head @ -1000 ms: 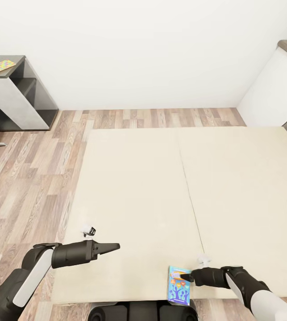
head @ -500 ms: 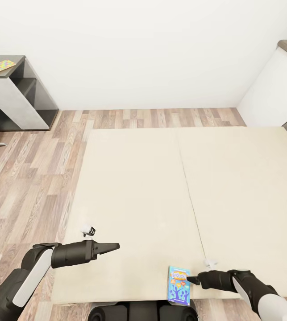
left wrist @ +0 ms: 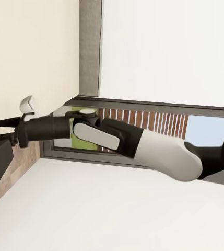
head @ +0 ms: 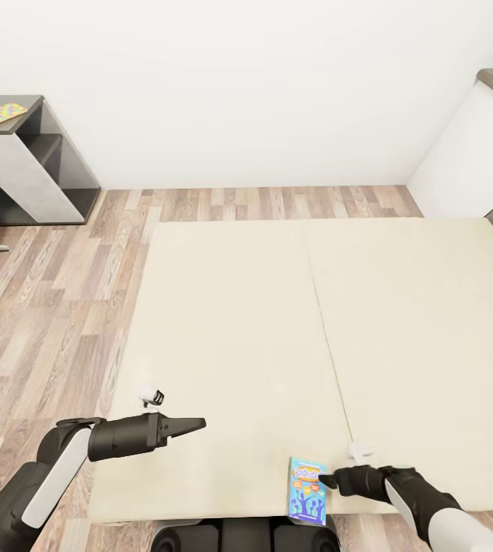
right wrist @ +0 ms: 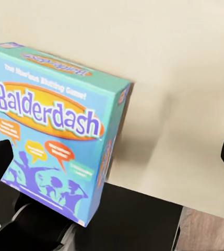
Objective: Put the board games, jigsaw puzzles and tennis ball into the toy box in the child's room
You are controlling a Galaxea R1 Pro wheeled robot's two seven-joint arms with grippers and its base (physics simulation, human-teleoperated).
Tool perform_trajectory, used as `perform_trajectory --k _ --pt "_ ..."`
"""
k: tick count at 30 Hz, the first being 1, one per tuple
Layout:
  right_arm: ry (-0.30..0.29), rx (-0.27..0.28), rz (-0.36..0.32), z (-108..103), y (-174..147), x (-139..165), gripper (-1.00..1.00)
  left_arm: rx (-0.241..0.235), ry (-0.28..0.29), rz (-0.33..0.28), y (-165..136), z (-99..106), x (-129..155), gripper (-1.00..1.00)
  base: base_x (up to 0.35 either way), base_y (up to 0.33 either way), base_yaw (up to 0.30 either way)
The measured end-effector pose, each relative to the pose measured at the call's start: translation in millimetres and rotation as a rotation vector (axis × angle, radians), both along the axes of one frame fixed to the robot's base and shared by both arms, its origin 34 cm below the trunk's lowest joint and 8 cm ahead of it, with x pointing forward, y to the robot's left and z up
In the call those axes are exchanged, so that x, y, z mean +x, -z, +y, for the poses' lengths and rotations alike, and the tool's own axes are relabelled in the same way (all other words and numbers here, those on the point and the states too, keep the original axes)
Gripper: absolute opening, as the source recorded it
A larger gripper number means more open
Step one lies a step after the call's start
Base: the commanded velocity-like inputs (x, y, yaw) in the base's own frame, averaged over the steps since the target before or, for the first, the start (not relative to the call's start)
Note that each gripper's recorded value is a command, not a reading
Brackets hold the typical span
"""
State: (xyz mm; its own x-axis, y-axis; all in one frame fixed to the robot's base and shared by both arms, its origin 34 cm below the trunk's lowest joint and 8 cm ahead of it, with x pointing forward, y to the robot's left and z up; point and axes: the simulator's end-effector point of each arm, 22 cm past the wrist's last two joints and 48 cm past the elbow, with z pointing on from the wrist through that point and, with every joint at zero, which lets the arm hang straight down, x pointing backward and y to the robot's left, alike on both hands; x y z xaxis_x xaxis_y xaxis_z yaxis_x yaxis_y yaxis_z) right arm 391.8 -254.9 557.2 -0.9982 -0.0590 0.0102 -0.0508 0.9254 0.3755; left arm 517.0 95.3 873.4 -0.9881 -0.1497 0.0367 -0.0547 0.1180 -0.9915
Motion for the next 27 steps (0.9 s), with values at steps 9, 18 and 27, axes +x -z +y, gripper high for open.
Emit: perform_trajectory --k 9,18,27 --pt "-0.001 -0.028 -0.004 7 4 1 1.0 0.0 0.0 0.0 0 0 0 1.0 0.0 0.0 0.0" --pt "-0.001 -0.03 -0.004 8 4 1 1.0 0.0 0.0 0.0 0 0 0 1.0 0.0 0.0 0.0" --pt "-0.004 -0.024 -0.023 13 4 4 1.0 0.0 0.0 0.0 0 0 0 1.0 0.0 0.0 0.0"
